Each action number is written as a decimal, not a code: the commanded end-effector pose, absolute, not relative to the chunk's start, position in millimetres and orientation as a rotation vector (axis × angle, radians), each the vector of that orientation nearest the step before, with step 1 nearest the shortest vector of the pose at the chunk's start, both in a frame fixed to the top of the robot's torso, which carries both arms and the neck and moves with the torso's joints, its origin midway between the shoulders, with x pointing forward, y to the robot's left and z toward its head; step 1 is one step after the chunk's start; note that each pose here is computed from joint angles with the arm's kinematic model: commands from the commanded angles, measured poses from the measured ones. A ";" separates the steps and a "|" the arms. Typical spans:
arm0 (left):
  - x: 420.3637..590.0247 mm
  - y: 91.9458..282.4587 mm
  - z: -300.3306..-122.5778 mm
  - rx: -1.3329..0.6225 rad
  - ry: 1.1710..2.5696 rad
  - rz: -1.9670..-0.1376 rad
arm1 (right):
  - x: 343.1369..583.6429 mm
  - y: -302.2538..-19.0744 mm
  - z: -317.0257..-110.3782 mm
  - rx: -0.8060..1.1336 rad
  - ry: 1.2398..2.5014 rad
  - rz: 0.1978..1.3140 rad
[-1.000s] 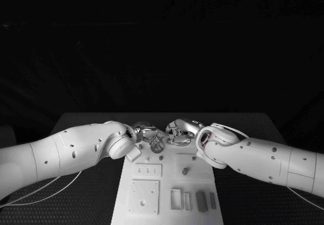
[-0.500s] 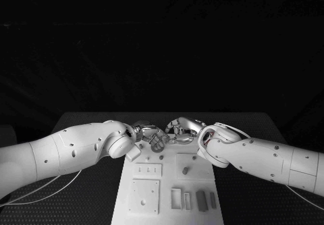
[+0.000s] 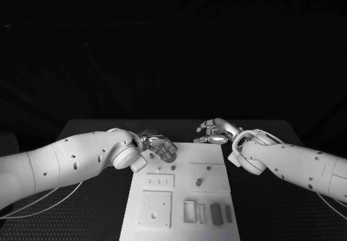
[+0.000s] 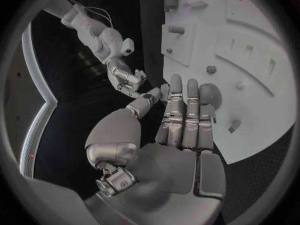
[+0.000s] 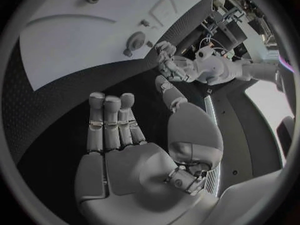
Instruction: Assemble the parts on the task board
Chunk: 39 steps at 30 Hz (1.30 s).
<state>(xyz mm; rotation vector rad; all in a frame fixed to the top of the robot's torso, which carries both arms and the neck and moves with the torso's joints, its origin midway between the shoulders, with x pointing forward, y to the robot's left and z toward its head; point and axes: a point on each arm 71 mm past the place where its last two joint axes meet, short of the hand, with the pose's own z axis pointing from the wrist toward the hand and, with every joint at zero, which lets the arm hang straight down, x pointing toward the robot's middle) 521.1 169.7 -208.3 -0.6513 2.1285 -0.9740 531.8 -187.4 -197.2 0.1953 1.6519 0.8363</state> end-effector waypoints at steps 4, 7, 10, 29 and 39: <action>511.4 178.0 -213.2 -0.446 2.168 -0.802 | 550.8 -218.1 -183.0 0.455 1.550 0.916; 505.5 181.2 -215.5 -0.413 2.185 -0.768 | 557.0 -226.6 -179.8 0.464 1.536 0.890; 498.8 183.7 -219.3 -0.383 2.206 -0.736 | 561.5 -232.5 -179.4 0.471 1.533 0.871; 482.8 188.9 -228.7 -0.313 2.264 -0.550 | 565.9 -235.1 -178.4 0.481 1.558 0.861; 480.5 191.3 -233.4 -0.260 2.295 -0.480 | 566.2 -234.1 -178.8 0.480 1.563 0.859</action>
